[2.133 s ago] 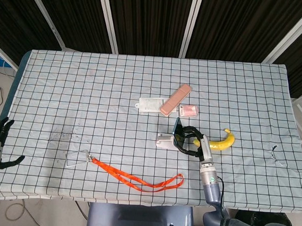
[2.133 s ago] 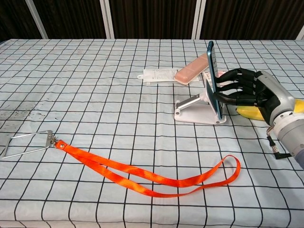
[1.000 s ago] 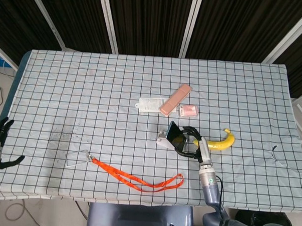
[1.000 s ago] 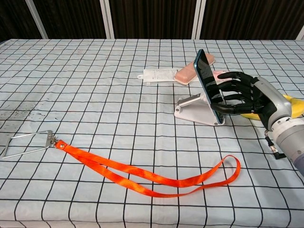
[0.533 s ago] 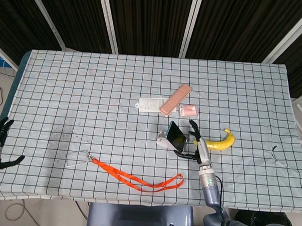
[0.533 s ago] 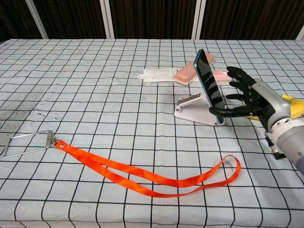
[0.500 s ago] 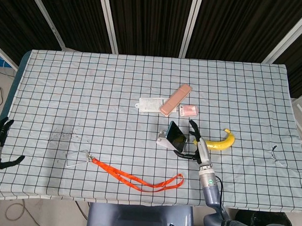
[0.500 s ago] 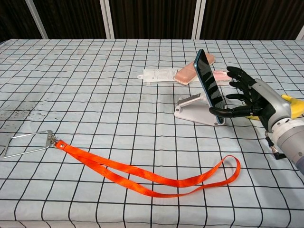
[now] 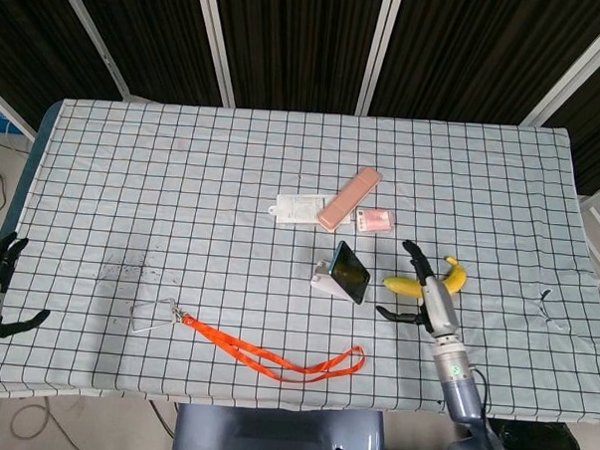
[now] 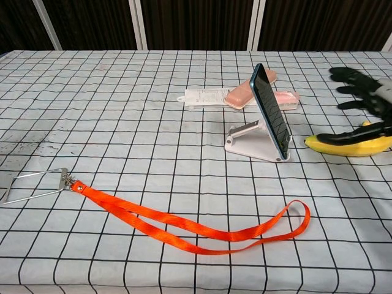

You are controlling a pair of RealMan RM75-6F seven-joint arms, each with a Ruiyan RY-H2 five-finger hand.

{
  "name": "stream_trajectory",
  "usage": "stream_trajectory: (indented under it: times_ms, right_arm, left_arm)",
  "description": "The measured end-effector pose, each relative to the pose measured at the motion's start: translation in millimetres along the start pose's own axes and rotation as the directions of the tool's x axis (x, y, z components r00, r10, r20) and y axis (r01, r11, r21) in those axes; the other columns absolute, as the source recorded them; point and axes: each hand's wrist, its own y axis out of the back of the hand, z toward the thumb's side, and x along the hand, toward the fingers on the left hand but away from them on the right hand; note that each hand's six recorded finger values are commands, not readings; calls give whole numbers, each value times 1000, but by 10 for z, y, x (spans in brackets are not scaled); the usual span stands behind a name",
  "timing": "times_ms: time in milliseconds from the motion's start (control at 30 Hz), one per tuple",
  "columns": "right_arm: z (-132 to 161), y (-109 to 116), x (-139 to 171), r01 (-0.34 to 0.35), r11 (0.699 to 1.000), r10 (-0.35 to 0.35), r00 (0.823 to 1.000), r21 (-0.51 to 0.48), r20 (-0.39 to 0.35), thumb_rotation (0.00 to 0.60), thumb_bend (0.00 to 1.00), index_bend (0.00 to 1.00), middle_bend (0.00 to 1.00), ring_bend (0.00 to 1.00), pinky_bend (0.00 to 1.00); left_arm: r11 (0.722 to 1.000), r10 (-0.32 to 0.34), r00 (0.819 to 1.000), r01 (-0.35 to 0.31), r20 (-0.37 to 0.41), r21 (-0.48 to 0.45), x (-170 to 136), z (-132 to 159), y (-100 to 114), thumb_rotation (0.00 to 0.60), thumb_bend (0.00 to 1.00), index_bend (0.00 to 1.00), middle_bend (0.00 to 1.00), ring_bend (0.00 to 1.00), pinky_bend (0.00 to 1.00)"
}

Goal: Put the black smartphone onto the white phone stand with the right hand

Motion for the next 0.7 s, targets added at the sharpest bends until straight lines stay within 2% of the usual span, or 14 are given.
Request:
stream_trajectory:
  times_ms: [100,200,300,333,433,533,633,700]
  right_arm:
    - [15,345,126,18,993,-21,1000,118,19,600,0,0,0,0,151]
    - [10,705,268,42,960,-55,998,278,40,600,0,0,0,0,151]
    - [-27,995,425,60,890,-99,993,452,62,600,0,0,0,0,151]
    - [-39,1082,493,62,857,-114,991,511,72,600,0,0,0,0,150]
    - [-59,1284,650,59,775,-151,984,629,93,600,0,0,0,0,144]
    - [-77,1467,817,50,679,-188,976,732,108,600,0,0,0,0,143]
    - [-100,1557,939,43,615,-213,971,788,113,600,0,0,0,0,143]
    - [-111,1570,991,40,597,-218,969,801,114,600,0,0,0,0,143]
  left_arm:
    - [1000,-5,1000,5,-2,12,-13,-18,-1,600,0,0,0,0,0]
    - [1000,-5,1000,5,-1,26,-18,-23,3,600,0,0,0,0,0]
    - [999,-4,1000,4,1,43,-27,-24,4,600,0,0,0,0,0]
    - [999,-4,1000,4,1,49,-30,-25,4,600,0,0,0,0,0]
    - [998,-3,1000,3,2,65,-39,-23,3,600,0,0,0,0,0]
    - [997,-1,1000,0,3,79,-48,-23,3,600,0,0,0,0,0]
    - [996,-1,1000,1,0,90,-53,-28,-2,600,0,0,0,0,0]
    - [996,0,1000,1,-5,93,-53,-33,-4,600,0,0,0,0,0]
